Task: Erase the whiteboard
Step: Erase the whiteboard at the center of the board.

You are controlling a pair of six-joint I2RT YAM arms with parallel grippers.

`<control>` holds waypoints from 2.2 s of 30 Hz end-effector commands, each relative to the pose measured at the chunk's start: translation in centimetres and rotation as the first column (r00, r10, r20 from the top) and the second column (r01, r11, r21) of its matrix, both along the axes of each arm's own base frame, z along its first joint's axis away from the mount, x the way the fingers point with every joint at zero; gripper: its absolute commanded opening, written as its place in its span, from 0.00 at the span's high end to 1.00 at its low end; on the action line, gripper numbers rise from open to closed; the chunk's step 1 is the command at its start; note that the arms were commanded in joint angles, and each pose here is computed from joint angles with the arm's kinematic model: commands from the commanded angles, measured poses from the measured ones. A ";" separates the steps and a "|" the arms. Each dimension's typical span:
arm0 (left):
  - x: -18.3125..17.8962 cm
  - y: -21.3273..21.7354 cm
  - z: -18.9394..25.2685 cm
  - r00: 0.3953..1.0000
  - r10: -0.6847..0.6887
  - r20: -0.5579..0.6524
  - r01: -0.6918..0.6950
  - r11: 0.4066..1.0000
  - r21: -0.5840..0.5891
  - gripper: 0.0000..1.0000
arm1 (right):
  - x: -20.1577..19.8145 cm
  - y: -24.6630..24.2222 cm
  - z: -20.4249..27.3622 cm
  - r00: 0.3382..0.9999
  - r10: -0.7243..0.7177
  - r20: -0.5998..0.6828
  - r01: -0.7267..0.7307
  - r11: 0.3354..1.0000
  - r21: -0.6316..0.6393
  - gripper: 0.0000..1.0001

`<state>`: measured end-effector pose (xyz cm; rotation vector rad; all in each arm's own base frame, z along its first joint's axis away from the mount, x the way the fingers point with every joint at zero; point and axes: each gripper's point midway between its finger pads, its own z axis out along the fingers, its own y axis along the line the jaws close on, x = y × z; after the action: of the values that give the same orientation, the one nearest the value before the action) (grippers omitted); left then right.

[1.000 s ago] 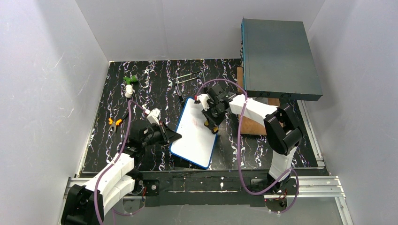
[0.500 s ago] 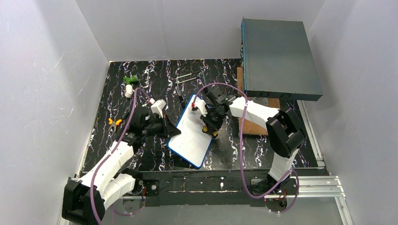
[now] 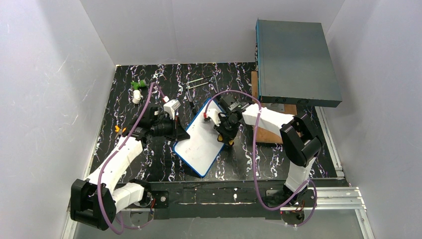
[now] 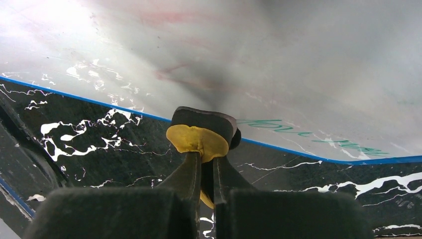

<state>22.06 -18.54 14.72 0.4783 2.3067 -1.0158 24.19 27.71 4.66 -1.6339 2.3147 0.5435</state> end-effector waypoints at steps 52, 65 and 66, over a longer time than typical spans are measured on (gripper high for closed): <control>-1.2 0.6 -1.9 0.991 -0.124 0.056 0.120 0.991 0.061 1.00 | 0.8 -2.0 0.8 0.956 0.098 0.275 -0.104 0.995 0.006 0.99; -1.1 0.6 -1.8 0.992 -0.119 0.051 0.116 0.992 0.053 1.00 | -5.6 -4.2 -3.3 0.941 0.297 0.160 -0.268 0.946 -0.182 0.99; -1.1 0.6 -1.9 0.992 -0.117 0.051 0.114 0.992 0.054 1.00 | -5.6 -3.9 -3.1 0.942 0.294 0.160 -0.267 0.948 -0.172 0.99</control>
<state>21.21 -18.66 14.56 0.5694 2.2788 -1.0597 20.56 24.62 2.26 -1.9319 1.9960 0.2409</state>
